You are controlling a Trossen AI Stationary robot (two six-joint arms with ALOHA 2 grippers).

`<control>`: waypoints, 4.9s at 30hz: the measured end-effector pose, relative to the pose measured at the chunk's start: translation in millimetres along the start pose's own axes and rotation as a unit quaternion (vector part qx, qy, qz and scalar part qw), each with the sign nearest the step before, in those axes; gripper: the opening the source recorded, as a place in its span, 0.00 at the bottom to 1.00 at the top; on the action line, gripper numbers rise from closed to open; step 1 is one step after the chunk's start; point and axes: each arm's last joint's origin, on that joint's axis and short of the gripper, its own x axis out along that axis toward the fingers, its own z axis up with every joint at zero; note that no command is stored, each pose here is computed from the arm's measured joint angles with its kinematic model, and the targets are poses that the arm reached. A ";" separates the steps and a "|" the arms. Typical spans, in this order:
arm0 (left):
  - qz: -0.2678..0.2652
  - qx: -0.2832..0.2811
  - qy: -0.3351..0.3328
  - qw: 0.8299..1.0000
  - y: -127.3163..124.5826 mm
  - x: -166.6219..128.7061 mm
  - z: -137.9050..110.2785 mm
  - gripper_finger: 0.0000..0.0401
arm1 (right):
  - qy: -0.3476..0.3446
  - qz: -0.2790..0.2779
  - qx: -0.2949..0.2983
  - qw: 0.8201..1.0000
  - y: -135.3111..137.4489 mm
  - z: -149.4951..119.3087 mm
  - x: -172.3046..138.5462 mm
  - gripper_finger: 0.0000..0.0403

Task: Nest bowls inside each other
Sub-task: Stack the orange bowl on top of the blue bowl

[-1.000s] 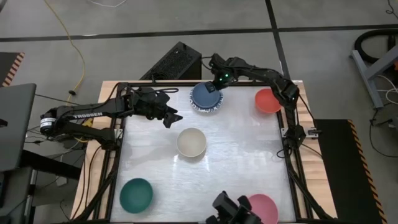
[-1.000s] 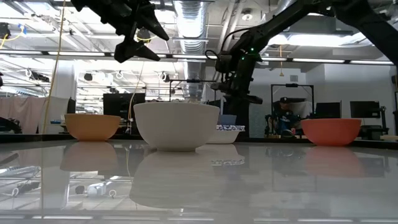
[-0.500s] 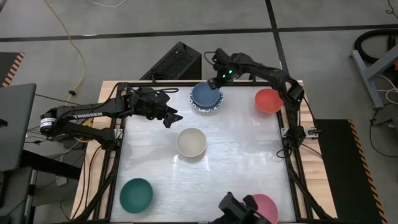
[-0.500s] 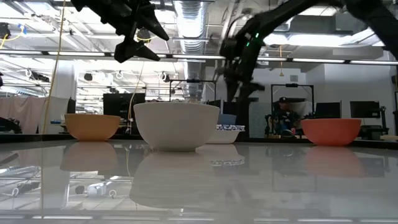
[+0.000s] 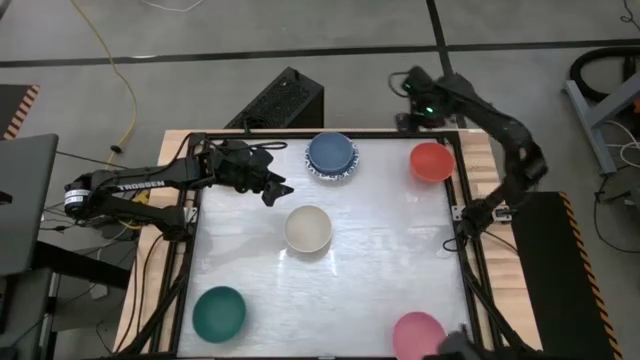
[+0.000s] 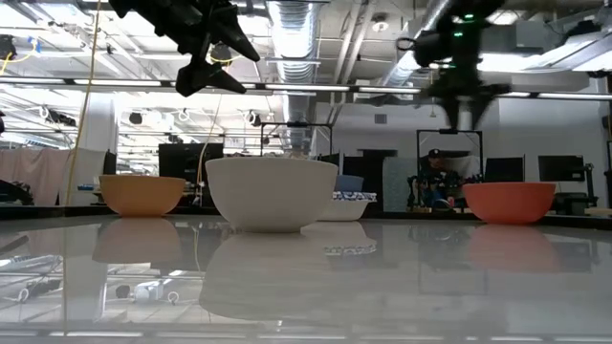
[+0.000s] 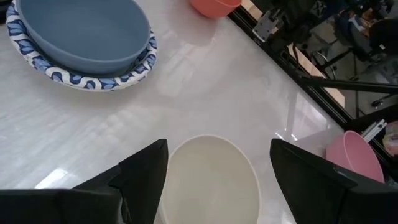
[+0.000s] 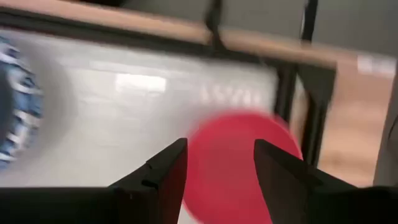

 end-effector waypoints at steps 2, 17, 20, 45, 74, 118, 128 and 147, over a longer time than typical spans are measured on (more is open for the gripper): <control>-0.004 0.003 0.003 1.000 -0.2 0.0 -0.2 0.68 | 0.014 -0.009 0.032 0.999 -14.7 -16.5 5.6 0.51; -0.005 0.003 0.007 1.000 -0.1 0.0 -0.7 0.68 | 0.018 -0.019 0.274 0.961 -29.5 -88.5 28.9 0.51; -0.005 0.003 0.007 1.000 -0.1 0.0 -0.7 0.68 | 0.019 -0.019 0.326 0.945 -27.8 -101.9 33.5 0.51; -0.027 0.024 0.021 0.999 -1.3 -0.1 -1.6 0.68 | 0.005 -0.085 0.603 0.793 -31.1 -132.8 42.7 0.51; -0.017 0.034 0.036 0.999 0.8 -0.2 -4.7 0.68 | -0.003 -0.108 0.649 0.753 -0.3 -135.4 101.9 0.10; -0.014 0.044 0.037 0.998 1.2 -0.2 -5.0 0.68 | 0.009 -0.035 -0.172 0.984 31.7 -61.2 49.4 0.53; -0.013 0.036 0.037 0.999 1.3 -0.2 -5.0 0.68 | 0.063 -0.068 -0.182 0.979 44.4 -47.3 97.4 0.64; -0.005 0.039 0.047 0.998 2.7 -0.3 -7.0 0.68 | 0.090 -0.070 -0.172 0.978 49.7 -49.9 91.1 0.04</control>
